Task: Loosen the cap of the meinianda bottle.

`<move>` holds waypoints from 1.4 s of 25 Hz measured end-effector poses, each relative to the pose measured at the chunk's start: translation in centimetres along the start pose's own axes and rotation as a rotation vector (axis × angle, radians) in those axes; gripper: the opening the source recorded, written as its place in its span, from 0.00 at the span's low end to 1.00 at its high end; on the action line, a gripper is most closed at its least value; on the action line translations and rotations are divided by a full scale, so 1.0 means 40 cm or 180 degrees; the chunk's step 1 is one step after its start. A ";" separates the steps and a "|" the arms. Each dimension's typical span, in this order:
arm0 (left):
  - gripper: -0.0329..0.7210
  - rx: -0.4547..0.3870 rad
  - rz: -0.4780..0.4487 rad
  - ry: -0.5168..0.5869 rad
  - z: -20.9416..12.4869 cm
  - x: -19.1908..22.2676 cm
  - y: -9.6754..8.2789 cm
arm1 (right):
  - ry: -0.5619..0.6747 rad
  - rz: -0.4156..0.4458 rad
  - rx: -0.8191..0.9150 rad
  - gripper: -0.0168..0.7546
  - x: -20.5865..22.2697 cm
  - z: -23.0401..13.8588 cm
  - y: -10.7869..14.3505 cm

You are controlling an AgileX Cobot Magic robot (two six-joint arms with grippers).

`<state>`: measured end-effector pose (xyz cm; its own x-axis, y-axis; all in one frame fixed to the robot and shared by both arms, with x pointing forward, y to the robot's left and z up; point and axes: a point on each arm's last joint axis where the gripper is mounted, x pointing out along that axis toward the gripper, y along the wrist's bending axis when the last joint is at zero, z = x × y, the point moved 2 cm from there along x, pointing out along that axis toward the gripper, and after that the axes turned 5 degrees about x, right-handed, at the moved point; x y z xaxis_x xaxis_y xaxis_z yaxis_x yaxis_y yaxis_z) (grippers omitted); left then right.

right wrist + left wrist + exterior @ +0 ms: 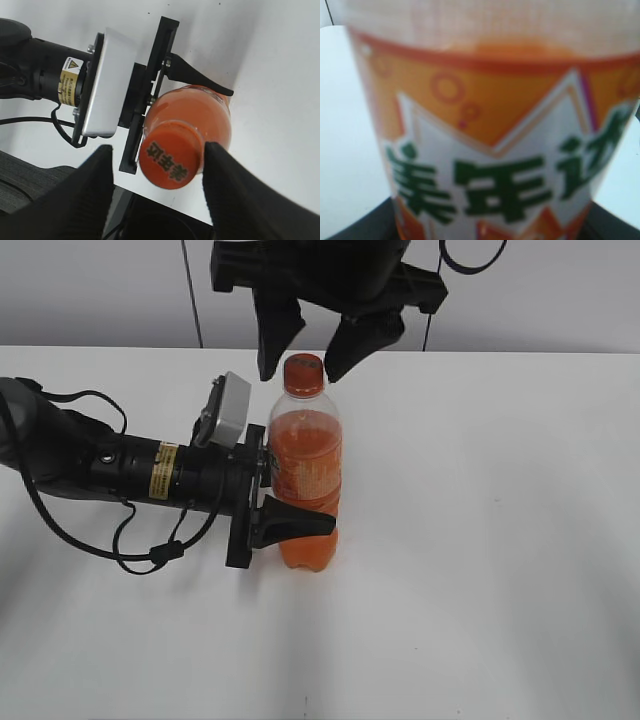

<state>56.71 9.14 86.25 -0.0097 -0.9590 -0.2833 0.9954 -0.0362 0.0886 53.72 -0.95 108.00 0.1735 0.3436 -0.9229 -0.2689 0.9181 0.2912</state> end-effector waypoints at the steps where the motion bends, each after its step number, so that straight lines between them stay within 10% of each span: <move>1: 0.58 0.0000 0.0000 0.0000 0.000 0.000 0.000 | 0.0000 0.0001 0.0000 0.57 0.000 0.000 0.000; 20: 0.58 -0.0008 0.0009 -0.0003 0.000 0.000 0.001 | -0.0021 -0.0050 -0.0086 0.36 0.000 0.002 -0.004; 35: 0.58 -0.0005 0.0003 -0.0002 0.000 -0.001 0.000 | -0.0016 -0.0061 -0.2578 0.36 -0.003 0.003 -0.004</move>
<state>56.72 9.16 86.26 -0.0089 -0.9592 -0.2826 0.9956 -0.0350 0.0874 53.85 -1.12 108.10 0.1889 0.3320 -0.9242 -0.8682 0.4963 0.0008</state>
